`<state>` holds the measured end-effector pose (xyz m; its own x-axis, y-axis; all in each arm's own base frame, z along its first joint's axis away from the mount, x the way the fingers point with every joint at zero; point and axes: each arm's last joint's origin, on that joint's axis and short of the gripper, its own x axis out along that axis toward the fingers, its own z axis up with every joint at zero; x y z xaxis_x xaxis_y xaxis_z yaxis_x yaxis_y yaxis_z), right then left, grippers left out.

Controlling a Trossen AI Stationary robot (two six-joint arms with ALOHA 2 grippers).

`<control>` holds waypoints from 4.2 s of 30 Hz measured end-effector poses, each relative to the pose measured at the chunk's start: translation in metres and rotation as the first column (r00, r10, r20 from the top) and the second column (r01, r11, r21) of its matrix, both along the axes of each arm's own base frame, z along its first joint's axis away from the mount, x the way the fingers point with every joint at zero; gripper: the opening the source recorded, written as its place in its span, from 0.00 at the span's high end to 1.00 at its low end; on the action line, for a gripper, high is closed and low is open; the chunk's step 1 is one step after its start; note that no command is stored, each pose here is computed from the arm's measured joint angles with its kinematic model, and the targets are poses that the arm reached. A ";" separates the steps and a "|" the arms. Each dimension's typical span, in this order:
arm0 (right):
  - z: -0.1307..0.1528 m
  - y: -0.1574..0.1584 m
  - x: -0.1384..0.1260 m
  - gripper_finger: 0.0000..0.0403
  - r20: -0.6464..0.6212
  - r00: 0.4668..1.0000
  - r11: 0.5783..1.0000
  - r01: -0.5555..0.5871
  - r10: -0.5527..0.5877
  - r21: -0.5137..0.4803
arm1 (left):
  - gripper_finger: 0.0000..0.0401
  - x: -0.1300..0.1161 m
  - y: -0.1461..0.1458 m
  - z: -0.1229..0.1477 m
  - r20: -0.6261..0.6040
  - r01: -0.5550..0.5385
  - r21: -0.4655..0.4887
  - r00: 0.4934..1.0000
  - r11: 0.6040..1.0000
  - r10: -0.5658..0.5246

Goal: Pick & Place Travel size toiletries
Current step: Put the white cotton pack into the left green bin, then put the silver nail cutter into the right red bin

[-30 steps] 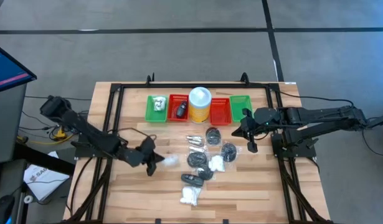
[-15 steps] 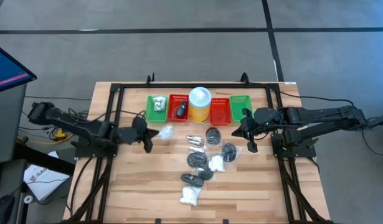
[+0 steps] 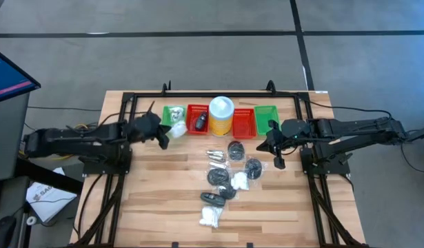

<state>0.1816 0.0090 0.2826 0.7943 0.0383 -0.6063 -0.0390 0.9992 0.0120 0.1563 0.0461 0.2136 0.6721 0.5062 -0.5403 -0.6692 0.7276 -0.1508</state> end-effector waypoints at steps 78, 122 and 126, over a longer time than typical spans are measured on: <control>0.000 -0.009 0.001 1.00 -0.003 0.999 0.999 0.034 -0.034 -0.019 | 0.52 0.016 0.040 -0.002 0.063 0.195 0.045 0.978 0.980 -0.198; 0.000 -0.009 0.001 1.00 -0.003 0.999 0.999 0.038 -0.038 -0.012 | 0.58 0.117 -0.042 -0.090 0.029 0.425 0.051 0.904 0.904 -0.427; 0.000 -0.009 0.001 1.00 -0.003 0.999 0.999 0.038 -0.038 -0.012 | 0.58 0.128 -0.039 -0.093 -0.003 0.441 0.083 0.897 0.894 -0.442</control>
